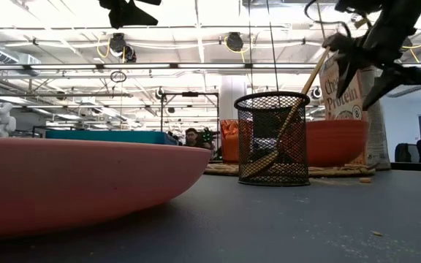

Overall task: Arrange a breakfast setting
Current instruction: Put the pink plate to the left side of the pink bowl on the brown placemat

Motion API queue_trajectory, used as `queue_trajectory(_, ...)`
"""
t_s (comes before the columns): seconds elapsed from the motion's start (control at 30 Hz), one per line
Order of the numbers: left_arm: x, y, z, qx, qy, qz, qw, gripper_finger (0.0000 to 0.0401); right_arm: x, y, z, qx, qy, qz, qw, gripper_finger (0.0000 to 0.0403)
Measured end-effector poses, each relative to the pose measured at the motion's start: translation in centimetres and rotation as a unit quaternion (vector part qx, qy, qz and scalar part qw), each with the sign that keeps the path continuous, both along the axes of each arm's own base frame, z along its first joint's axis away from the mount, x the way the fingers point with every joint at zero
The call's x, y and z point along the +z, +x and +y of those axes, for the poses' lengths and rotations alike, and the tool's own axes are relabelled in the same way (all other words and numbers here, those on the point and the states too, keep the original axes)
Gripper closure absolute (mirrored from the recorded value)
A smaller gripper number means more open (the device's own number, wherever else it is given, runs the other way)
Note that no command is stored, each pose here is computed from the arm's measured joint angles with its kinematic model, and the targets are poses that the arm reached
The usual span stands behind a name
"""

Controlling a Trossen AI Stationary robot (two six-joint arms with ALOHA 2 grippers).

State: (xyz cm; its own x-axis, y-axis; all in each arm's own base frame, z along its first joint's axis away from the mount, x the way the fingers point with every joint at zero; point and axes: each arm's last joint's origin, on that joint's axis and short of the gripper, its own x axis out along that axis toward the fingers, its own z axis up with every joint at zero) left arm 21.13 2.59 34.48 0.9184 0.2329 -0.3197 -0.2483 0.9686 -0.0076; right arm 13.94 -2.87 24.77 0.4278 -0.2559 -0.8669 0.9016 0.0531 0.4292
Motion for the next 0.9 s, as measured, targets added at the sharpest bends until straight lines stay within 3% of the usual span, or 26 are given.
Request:
queue_trajectory(0.3, 0.0, 0.0, -0.1, 0.003, -0.011, -0.003, 1.0, 0.0068, 2.2, 0.0, 0.0, 0.088, -0.082, -0.104, 0.987, 0.0158)
queue_trajectory(0.6, -0.7, -0.1, -1.6, 0.004, -0.107, 0.015, 0.994, 0.0068, 3.8, 1.4, 0.4, 0.194, -0.186, -0.174, 0.947, 0.0158)
queue_trajectory(0.73, -1.9, -0.8, -3.0, 0.01, -0.175, 0.078, 0.981, 0.0068, 4.1, 1.6, 0.6, 0.215, -0.205, -0.178, 0.938, 0.0158)
queue_trajectory(0.9, -3.9, -2.1, -5.3, 0.045, -0.268, 0.187, 0.944, 0.0068, 4.1, 1.6, 0.7, 0.221, -0.207, -0.178, 0.936, 0.0158)
